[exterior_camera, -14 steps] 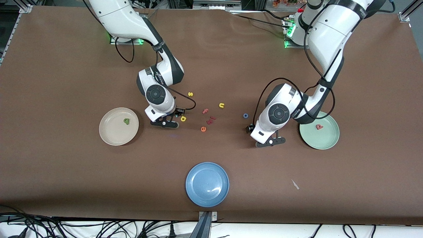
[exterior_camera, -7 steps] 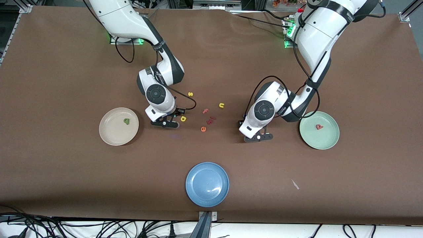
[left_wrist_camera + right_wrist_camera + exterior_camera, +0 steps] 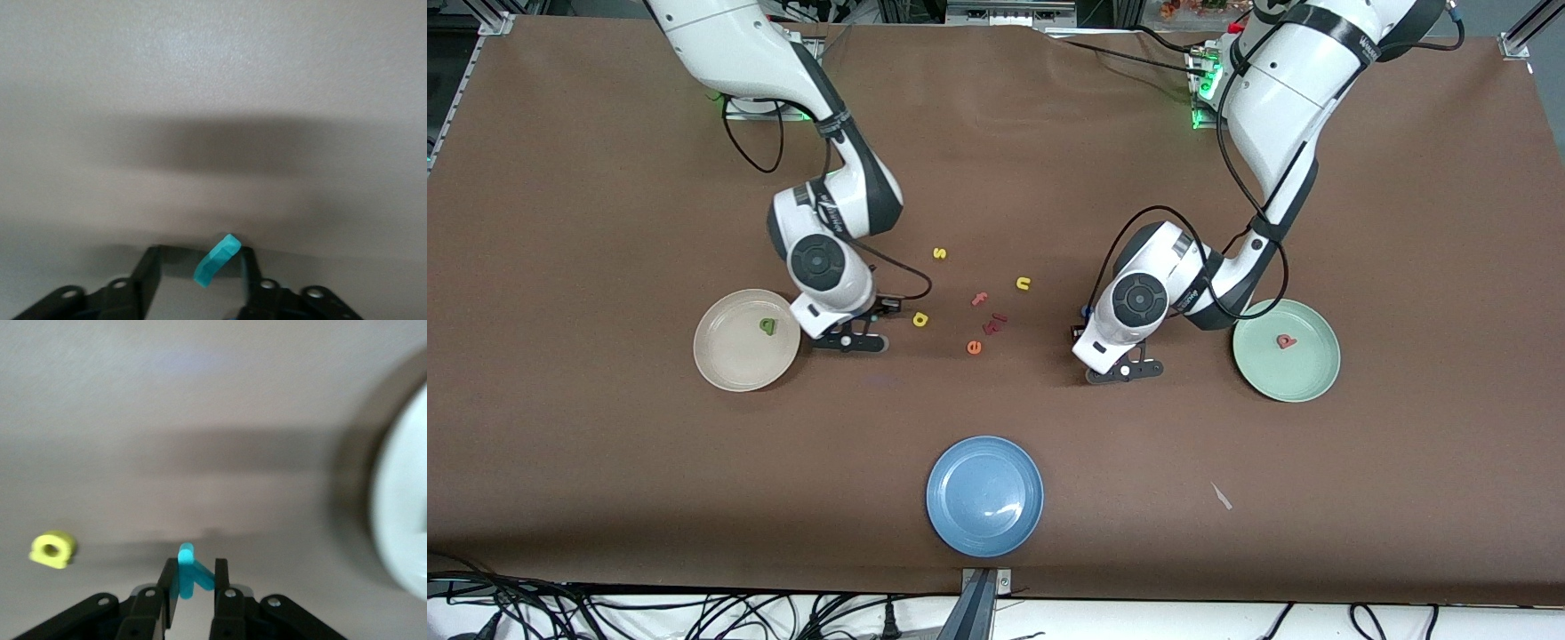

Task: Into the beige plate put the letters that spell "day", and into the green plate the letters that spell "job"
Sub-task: 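Carry the cyan k to the cream plate while the left grasps cyan piece, then release the cyan k with the right gripper while the left drops cyan piece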

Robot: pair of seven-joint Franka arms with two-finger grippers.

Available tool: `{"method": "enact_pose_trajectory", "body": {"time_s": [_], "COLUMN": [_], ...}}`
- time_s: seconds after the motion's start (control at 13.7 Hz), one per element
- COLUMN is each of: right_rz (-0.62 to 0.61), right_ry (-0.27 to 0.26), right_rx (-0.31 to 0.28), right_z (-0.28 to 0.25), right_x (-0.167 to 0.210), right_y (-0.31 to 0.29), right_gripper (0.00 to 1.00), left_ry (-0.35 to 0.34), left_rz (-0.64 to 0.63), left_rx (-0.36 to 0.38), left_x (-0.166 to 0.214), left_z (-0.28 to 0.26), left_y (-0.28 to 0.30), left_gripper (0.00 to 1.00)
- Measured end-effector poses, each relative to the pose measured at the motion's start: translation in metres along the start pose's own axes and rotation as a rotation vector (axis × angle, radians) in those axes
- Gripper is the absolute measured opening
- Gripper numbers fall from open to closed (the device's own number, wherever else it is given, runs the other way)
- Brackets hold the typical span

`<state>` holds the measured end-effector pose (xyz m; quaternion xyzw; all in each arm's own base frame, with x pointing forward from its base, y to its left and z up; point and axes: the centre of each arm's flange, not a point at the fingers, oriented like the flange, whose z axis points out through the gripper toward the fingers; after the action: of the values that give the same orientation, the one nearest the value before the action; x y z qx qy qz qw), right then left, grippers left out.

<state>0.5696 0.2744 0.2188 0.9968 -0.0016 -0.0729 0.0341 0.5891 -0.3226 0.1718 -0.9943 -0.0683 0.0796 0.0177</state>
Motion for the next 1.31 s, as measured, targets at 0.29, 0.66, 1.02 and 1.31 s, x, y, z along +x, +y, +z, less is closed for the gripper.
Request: {"method": "enact_pose_trajectory", "body": {"time_s": [0.29, 0.66, 1.02, 1.31], "right_rz": [-0.111, -0.178, -0.181, -0.192], "right_ry": [-0.017, -0.055, -0.102, -0.096], "right_rx": [-0.037, -0.056, -0.073, -0.075], "right_z": [-0.024, -0.020, 0.027, 0.027], "right_x": [0.023, 0.045, 0.053, 0.054], "right_y": [0.070, 0.163, 0.202, 0.195], "right_gripper": [0.25, 0.25, 0.25, 0.60], "left_ry": [0.004, 0.010, -0.054, -0.208], "left_rz": [-0.003, -0.033, -0.107, -0.050], "left_rx": [-0.003, -0.007, 0.071, 0.116], "left_x": [0.002, 0.009, 0.040, 0.059], "left_z": [-0.002, -0.007, -0.078, -0.100], "left_y": [0.000, -0.006, -0.087, -0.205], "left_gripper": [0.20, 0.07, 0.07, 0.07]}}
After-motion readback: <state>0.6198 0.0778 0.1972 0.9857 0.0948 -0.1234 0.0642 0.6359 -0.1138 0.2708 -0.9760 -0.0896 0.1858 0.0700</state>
